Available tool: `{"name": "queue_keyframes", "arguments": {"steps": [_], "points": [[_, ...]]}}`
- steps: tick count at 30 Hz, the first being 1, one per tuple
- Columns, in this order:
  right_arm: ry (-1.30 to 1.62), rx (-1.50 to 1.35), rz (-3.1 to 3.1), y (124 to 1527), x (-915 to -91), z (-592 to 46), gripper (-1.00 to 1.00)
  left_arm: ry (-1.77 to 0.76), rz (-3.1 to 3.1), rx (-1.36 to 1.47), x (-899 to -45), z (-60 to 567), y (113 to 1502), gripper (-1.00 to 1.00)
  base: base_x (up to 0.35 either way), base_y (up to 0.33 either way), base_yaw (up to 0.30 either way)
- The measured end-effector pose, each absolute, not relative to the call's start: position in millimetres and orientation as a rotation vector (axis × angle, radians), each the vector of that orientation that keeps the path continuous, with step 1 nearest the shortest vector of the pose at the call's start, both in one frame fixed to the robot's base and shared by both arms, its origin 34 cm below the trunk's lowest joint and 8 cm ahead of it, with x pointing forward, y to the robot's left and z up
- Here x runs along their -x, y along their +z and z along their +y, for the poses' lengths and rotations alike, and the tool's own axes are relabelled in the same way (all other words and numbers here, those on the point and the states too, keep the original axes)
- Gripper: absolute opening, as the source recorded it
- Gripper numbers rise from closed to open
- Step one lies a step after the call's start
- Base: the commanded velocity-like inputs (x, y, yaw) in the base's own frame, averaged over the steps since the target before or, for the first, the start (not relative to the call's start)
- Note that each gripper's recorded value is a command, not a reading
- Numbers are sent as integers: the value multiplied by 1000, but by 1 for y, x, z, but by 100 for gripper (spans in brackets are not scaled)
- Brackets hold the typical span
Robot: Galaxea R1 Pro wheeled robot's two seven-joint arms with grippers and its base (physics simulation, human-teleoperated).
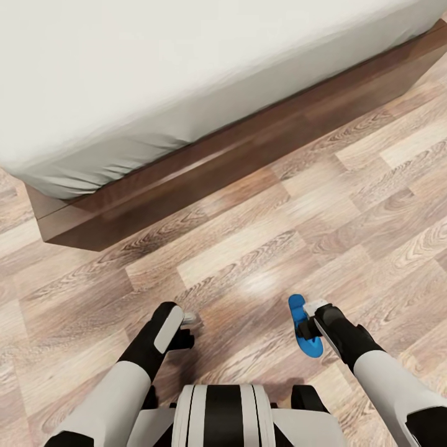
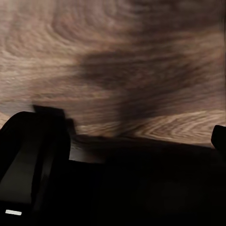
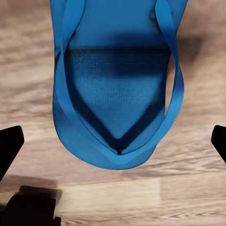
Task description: In the bedroom, move the book from the bed onto either nightstand, and place the two sandals side by side next to the bed.
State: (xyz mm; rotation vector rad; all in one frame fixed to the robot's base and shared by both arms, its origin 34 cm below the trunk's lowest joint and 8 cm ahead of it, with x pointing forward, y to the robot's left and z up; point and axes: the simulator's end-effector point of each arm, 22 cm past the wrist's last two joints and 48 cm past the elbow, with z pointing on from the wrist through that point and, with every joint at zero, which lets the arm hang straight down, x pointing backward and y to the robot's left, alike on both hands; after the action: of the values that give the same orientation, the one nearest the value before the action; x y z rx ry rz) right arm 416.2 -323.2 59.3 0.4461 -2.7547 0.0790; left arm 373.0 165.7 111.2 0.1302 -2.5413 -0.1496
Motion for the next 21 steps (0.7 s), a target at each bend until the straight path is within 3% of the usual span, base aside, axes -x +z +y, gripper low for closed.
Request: {"name": "queue_keyframes", "arguments": {"steps": [21], "points": [[83, -442, -2750, 57, -413, -325, 100, -144, -2546, -98, -372, 162, 110, 100, 0, 0, 0]]}}
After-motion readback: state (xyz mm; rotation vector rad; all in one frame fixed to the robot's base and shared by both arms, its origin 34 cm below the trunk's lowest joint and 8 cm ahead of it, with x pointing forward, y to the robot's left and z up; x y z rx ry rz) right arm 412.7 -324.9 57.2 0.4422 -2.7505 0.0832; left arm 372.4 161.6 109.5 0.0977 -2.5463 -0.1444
